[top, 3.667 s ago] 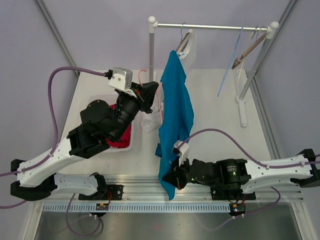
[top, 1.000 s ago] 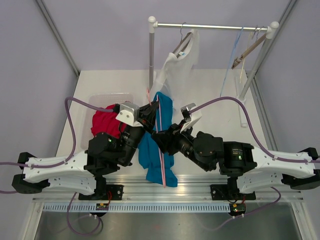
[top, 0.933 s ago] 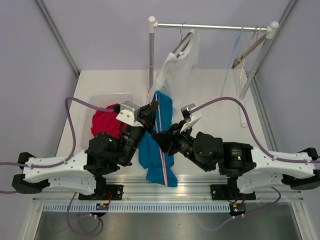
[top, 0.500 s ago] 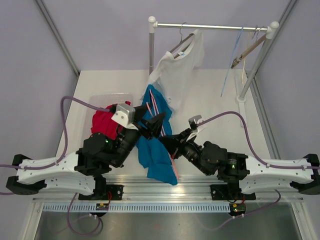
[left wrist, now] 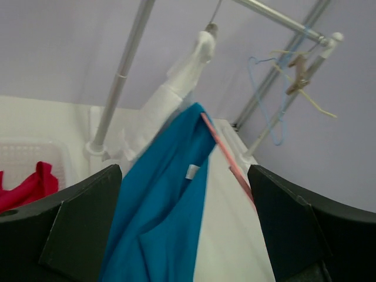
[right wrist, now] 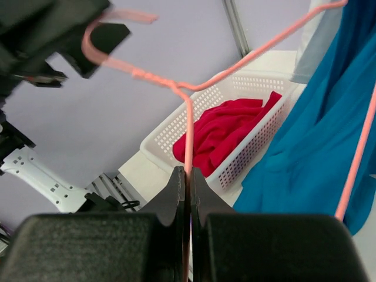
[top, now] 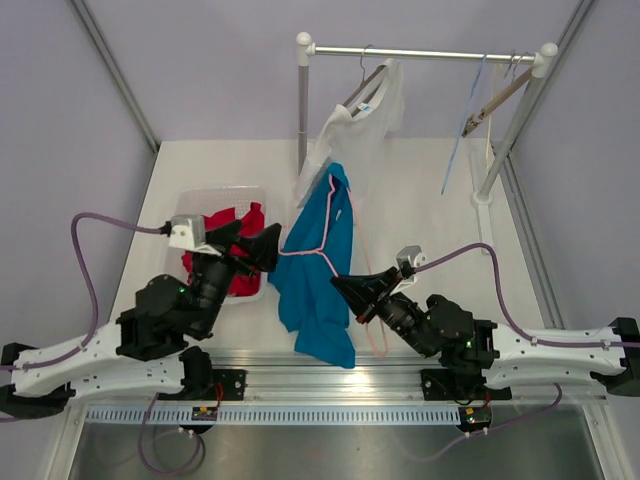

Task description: Remove the t-shirt from the hanger

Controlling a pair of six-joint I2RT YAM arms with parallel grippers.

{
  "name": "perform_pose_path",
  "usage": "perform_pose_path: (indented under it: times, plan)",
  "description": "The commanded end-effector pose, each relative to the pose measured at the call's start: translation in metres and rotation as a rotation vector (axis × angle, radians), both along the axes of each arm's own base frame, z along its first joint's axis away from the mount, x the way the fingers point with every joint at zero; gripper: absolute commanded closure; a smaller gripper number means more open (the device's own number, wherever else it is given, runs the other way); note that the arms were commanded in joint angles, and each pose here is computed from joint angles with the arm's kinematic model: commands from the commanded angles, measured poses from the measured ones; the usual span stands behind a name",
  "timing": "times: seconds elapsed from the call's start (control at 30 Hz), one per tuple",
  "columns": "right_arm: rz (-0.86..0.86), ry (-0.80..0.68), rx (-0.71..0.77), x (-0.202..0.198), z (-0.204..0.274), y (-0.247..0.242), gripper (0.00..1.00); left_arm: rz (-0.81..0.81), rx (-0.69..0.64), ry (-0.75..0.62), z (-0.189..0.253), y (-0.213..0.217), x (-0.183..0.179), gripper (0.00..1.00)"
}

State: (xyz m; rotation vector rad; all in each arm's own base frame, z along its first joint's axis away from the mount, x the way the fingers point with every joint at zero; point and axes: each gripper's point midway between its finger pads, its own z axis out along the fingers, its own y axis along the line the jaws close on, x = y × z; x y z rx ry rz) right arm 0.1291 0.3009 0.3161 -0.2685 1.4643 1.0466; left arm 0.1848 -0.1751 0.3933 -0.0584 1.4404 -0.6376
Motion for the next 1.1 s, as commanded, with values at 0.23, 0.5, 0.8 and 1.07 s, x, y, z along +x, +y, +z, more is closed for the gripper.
perform_pose_path:
  times: [0.23,0.5,0.8,1.07]
  plan:
    - [0.119,-0.060,0.321,-0.025,0.090,-0.036,1.00,-0.148,0.064,0.145,-0.073,-0.039,0.034,0.03]
    - [0.060,-0.021,0.225,-0.014,0.070,-0.025,1.00,-0.272,-0.069,0.027,0.031,-0.012,-0.007,0.01]
    - [0.045,-0.005,0.225,-0.012,0.067,-0.030,1.00,-0.270,-0.154,-0.060,0.086,0.045,-0.041,0.01]
    - [0.144,-0.035,0.352,-0.030,0.108,-0.043,1.00,-0.200,-0.047,0.156,-0.009,0.022,-0.016,0.01]
